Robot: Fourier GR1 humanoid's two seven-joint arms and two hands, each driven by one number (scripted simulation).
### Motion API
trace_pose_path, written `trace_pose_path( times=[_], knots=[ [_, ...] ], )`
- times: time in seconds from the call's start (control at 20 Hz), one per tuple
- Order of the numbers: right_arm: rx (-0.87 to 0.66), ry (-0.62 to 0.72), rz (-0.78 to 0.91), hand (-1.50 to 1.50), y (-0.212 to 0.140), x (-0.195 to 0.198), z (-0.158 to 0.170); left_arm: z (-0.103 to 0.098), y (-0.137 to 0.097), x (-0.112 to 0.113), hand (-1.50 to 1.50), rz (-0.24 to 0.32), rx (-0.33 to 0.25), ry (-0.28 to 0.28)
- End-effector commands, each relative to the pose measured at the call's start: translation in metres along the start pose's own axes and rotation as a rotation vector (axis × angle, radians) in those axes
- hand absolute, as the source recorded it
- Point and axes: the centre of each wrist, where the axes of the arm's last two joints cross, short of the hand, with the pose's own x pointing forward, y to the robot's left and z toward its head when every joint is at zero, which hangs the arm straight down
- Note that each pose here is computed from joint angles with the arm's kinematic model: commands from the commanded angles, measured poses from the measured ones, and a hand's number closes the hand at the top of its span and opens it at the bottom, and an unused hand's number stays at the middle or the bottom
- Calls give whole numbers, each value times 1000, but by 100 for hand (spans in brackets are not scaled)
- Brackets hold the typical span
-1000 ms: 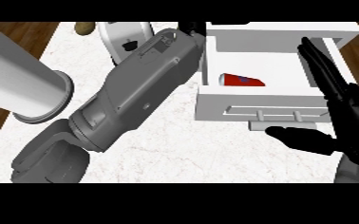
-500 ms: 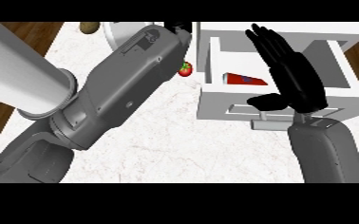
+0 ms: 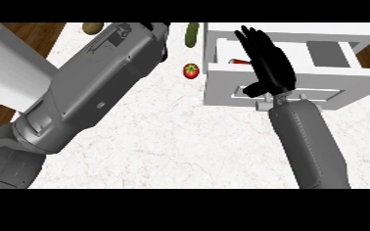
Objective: Pick up the can, place it into the drawer and close the drawer
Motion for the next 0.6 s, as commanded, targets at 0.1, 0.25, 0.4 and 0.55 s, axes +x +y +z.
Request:
trace_pose_path(
  times=[0.1, 0.25, 0.4, 0.55],
  knots=[
    [-14, 30, 80, -150, 31, -16, -17, 6, 19, -1, -150, 0, 2, 14],
    [-20, 51, 113, -150, 42, -30, -15, -1, 35, 7, -150, 2, 17, -4],
    [-62, 71, 114, -150, 46, -22, -25, 4, 41, 0, -150, -3, -6, -13],
    [-88, 81, 107, -150, 48, -22, -31, 9, 49, 4, -150, -4, -7, 3]
  ],
)
